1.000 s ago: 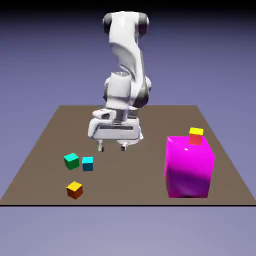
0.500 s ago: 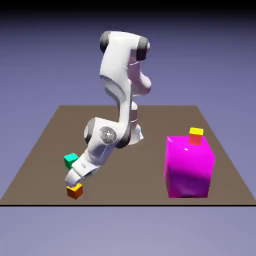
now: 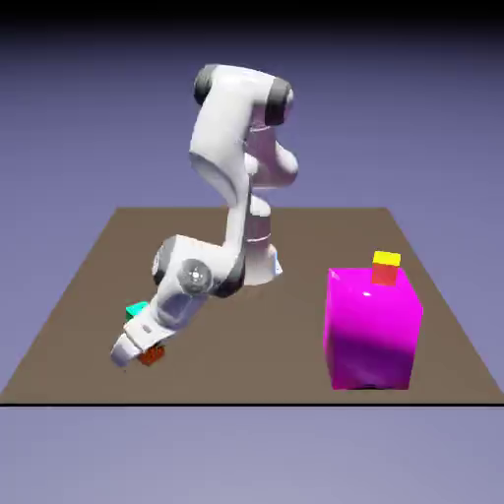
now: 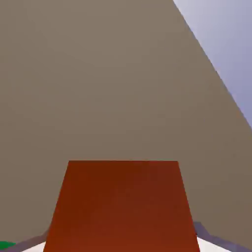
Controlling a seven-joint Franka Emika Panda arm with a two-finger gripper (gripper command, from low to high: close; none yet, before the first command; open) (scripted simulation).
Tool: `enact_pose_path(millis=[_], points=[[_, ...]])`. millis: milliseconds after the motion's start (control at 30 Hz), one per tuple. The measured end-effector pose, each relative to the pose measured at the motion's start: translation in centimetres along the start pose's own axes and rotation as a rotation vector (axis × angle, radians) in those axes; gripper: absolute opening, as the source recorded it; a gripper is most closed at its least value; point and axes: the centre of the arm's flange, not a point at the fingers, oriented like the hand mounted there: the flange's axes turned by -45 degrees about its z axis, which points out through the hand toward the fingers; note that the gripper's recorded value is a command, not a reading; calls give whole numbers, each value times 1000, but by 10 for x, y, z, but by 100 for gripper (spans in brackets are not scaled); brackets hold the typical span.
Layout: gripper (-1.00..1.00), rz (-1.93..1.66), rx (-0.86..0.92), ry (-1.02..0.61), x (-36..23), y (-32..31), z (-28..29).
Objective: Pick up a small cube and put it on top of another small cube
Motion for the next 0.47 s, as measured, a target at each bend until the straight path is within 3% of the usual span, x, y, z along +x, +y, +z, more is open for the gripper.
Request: enact_pose_path(millis=[200, 367, 400, 467], points=[[-100, 541, 395, -2, -120, -4, 46], [-100, 540, 395, -2, -105, -22, 106], [100, 541, 395, -3, -104, -23, 109], [100, 540, 392, -4, -104, -23, 109]])
